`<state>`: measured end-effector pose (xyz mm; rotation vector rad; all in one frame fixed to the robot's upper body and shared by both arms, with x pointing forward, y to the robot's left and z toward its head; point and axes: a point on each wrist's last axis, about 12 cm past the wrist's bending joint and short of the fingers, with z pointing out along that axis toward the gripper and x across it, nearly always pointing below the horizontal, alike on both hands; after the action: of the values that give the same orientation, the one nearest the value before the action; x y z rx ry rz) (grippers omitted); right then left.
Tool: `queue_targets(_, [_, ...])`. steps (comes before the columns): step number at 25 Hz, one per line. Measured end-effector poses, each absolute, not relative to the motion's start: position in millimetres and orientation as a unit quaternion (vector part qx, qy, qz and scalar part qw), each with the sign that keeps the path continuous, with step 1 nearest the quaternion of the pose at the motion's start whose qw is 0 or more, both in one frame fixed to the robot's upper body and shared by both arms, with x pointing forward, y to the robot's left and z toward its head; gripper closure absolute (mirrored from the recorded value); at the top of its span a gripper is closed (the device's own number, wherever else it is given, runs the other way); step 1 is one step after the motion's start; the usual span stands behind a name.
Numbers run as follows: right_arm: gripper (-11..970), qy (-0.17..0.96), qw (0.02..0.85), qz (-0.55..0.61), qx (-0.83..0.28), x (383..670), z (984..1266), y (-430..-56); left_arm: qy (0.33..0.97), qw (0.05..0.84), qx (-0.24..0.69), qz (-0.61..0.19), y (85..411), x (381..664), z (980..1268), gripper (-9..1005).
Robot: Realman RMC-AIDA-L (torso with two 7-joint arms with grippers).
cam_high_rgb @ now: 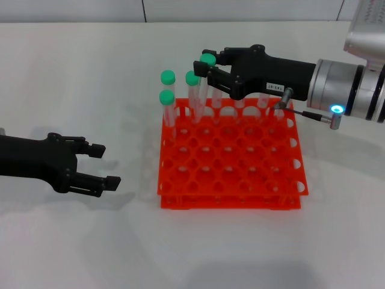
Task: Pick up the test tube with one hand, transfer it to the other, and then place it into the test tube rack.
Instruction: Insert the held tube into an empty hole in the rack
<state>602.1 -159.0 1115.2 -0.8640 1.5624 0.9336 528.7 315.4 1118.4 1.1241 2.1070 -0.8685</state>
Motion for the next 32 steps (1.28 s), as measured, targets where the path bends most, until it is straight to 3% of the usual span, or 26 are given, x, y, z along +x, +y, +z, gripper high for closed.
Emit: queue_targets(32, [692,0.663,0.518,0.379,-0.386,599.1,1108.7,-149.8,0.794,0.299,0.420,-0.322,316.7,529.0,1117.6,116])
